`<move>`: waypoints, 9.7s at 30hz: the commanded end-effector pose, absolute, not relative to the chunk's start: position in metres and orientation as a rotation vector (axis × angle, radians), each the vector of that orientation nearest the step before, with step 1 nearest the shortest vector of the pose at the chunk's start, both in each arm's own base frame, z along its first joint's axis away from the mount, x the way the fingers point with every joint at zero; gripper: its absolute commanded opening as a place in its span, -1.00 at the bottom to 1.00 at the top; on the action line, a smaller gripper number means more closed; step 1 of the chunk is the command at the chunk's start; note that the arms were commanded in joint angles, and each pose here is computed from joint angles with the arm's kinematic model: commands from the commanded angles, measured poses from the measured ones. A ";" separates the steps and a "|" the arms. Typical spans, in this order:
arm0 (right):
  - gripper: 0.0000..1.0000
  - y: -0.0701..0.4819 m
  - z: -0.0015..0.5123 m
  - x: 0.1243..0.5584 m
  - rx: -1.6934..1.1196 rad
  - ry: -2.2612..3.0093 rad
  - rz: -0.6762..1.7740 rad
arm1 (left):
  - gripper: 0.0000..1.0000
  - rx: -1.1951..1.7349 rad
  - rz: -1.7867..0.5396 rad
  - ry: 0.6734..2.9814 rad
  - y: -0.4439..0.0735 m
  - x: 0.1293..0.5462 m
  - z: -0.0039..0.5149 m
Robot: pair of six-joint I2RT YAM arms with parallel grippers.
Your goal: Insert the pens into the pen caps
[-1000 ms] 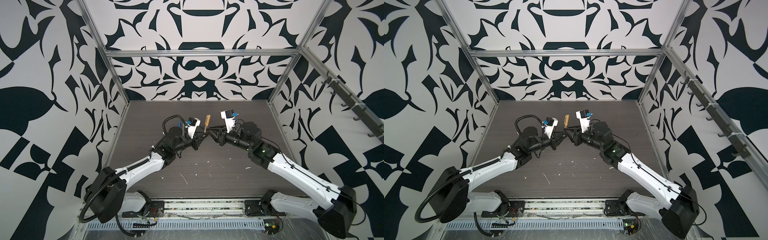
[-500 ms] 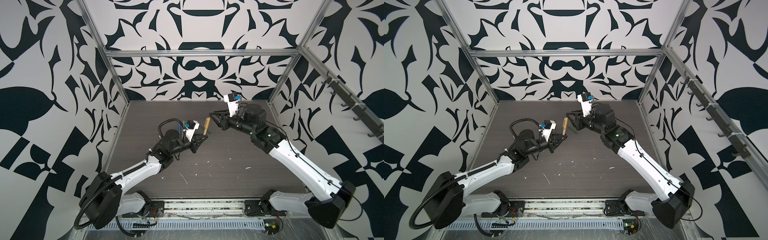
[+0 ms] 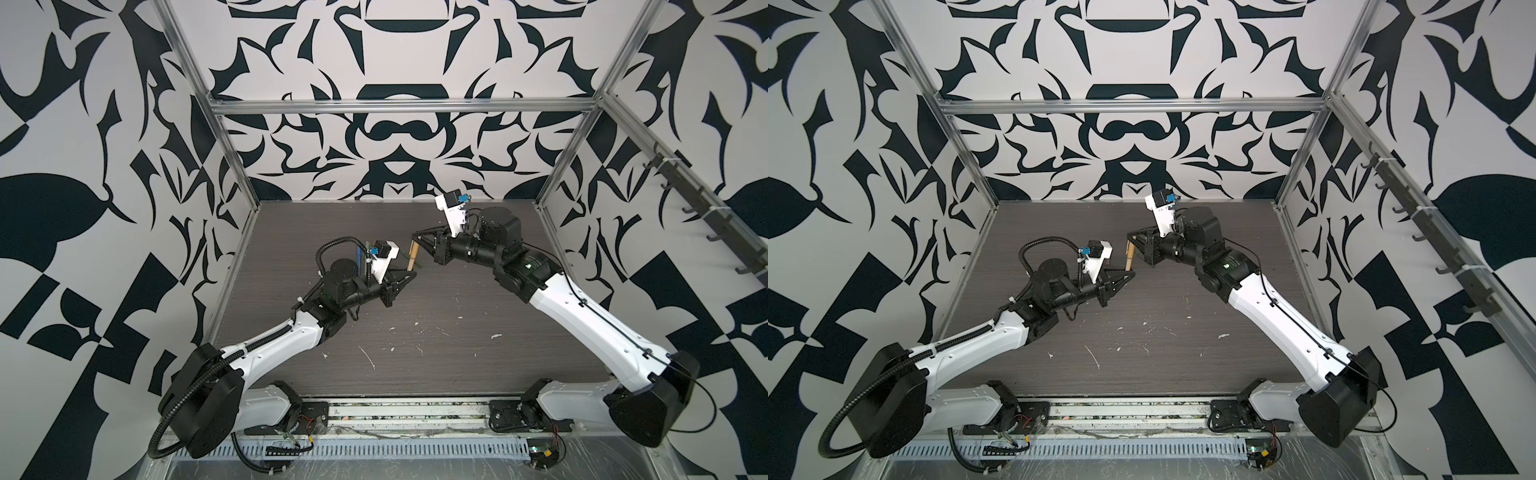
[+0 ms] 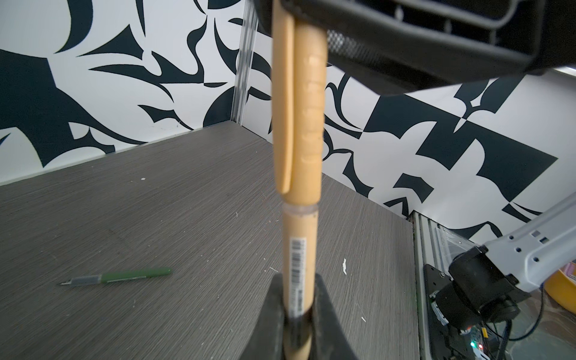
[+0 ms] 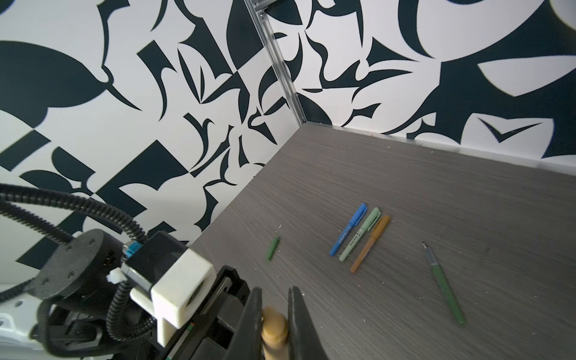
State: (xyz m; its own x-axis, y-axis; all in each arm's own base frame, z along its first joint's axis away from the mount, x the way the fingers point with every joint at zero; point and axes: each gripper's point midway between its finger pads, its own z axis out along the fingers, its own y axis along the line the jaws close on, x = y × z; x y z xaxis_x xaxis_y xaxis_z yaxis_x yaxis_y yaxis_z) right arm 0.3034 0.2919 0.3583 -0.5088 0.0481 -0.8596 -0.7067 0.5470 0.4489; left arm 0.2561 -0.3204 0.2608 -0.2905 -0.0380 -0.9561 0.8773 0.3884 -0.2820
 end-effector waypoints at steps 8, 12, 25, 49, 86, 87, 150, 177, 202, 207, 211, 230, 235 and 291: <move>-0.83 0.299 0.352 0.290 -0.577 1.876 1.140 | -0.87 0.707 -1.140 1.456 -0.319 0.256 0.310; -0.88 0.299 0.338 0.289 -0.568 1.905 1.141 | -0.88 0.656 -1.118 1.410 -0.316 0.264 0.329; -0.93 0.295 0.279 0.290 -0.524 2.011 1.120 | -0.89 0.603 -1.066 1.310 -0.321 0.292 0.373; -1.00 0.287 0.165 0.261 -0.505 2.181 1.096 | -0.92 0.479 -1.086 1.228 -0.304 0.335 0.422; -0.28 0.200 0.244 0.328 0.002 2.061 0.741 | -0.73 -0.094 -0.572 2.442 -0.175 0.411 0.131; -0.28 0.200 0.244 0.330 0.011 2.057 0.752 | -0.73 -0.093 -0.550 2.473 -0.174 0.418 0.123; -0.35 0.211 0.182 0.349 -0.065 2.281 0.791 | -0.05 -0.428 -0.283 2.610 -0.079 0.317 0.106; -0.28 0.261 0.161 0.380 -0.373 2.472 0.658 | -0.03 -0.595 -0.078 2.721 -0.042 0.331 0.037; -0.33 0.255 0.170 0.365 -0.353 2.440 0.692 | -0.44 -0.508 -0.038 2.855 -0.047 0.336 0.008; -0.34 0.255 0.171 0.365 -0.353 2.441 0.694 | -0.40 -0.495 -0.081 2.881 -0.053 0.332 0.003; -0.34 0.254 0.175 0.366 -0.351 2.428 0.687 | -0.46 -0.482 -0.096 2.886 -0.055 0.330 0.002; -0.34 0.253 0.188 0.365 -0.354 2.393 0.693 | -0.56 -0.334 -0.121 2.888 -0.087 0.314 0.018; -0.34 0.250 0.191 0.365 -0.357 2.384 0.673 | -0.54 -0.234 -0.158 2.910 -0.125 0.302 0.017; -0.14 0.283 0.090 0.475 -0.864 2.573 0.223 | 0.57 0.226 -0.733 2.106 -0.211 0.260 0.198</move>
